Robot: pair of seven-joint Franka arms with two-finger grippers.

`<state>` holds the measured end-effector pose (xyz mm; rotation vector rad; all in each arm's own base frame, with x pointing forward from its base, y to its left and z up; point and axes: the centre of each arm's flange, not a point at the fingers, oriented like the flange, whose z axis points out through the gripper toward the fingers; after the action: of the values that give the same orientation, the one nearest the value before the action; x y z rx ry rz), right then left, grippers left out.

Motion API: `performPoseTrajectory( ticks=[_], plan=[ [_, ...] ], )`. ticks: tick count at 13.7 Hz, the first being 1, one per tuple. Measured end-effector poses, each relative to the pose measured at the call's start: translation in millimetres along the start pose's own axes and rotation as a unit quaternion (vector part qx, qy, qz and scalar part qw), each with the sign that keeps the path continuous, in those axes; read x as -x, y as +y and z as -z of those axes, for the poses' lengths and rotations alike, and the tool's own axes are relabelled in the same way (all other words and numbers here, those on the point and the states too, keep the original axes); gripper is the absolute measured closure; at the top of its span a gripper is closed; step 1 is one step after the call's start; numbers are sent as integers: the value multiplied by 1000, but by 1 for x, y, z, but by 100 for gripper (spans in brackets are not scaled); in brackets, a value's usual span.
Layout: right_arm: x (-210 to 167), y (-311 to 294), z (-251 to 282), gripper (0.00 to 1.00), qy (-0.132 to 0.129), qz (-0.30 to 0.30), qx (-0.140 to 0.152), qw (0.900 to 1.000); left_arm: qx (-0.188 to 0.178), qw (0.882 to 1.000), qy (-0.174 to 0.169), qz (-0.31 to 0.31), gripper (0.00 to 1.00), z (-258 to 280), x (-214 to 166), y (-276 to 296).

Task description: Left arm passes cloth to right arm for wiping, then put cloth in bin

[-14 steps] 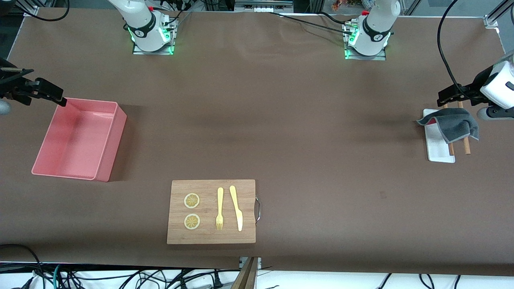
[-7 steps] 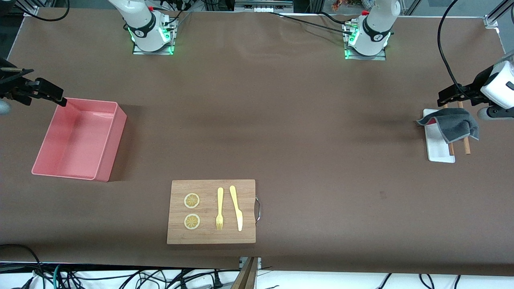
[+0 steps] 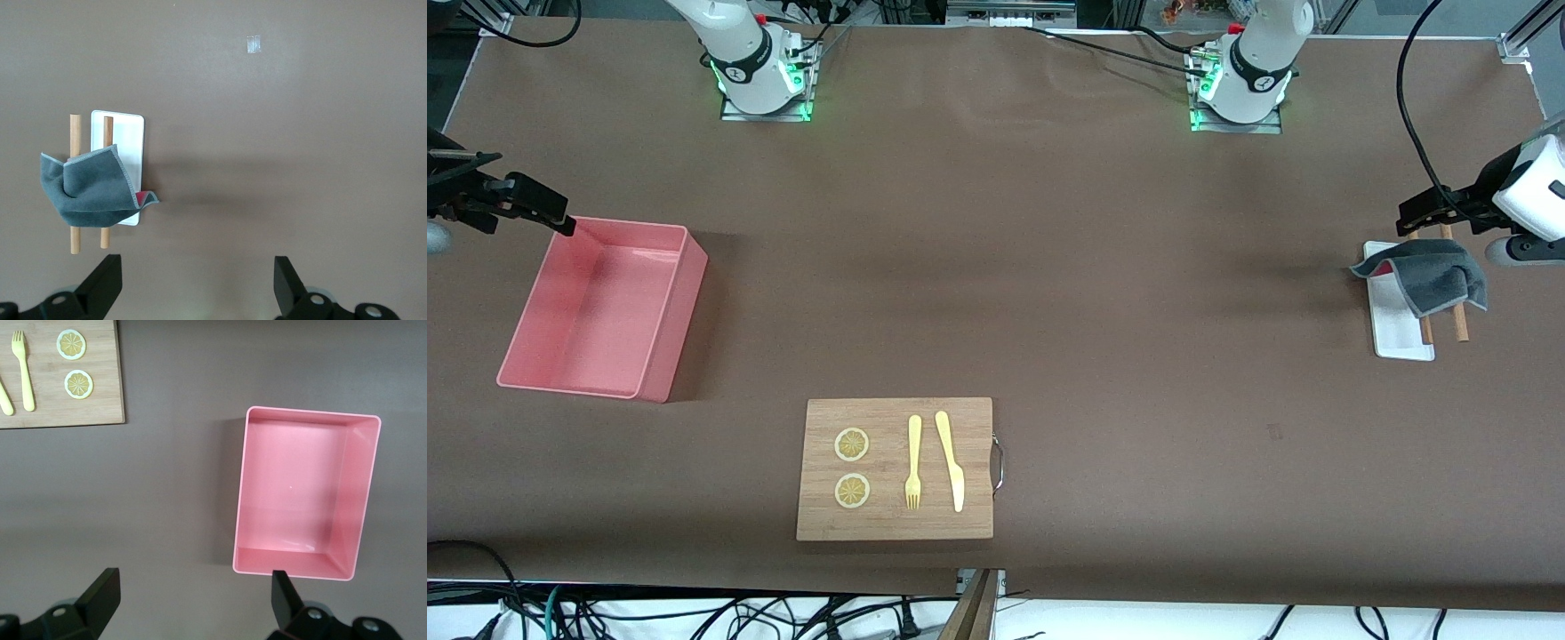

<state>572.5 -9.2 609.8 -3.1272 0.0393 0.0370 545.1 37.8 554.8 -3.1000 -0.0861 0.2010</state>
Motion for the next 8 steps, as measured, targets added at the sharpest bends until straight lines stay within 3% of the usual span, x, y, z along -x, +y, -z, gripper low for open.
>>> performPoseTrajectory(
  ticks=[8],
  plan=[
    [0, -1, 0, 0, 0, 0, -3, 1000, 0, 1000, 0, 0, 0, 0, 0, 0]
  ],
)
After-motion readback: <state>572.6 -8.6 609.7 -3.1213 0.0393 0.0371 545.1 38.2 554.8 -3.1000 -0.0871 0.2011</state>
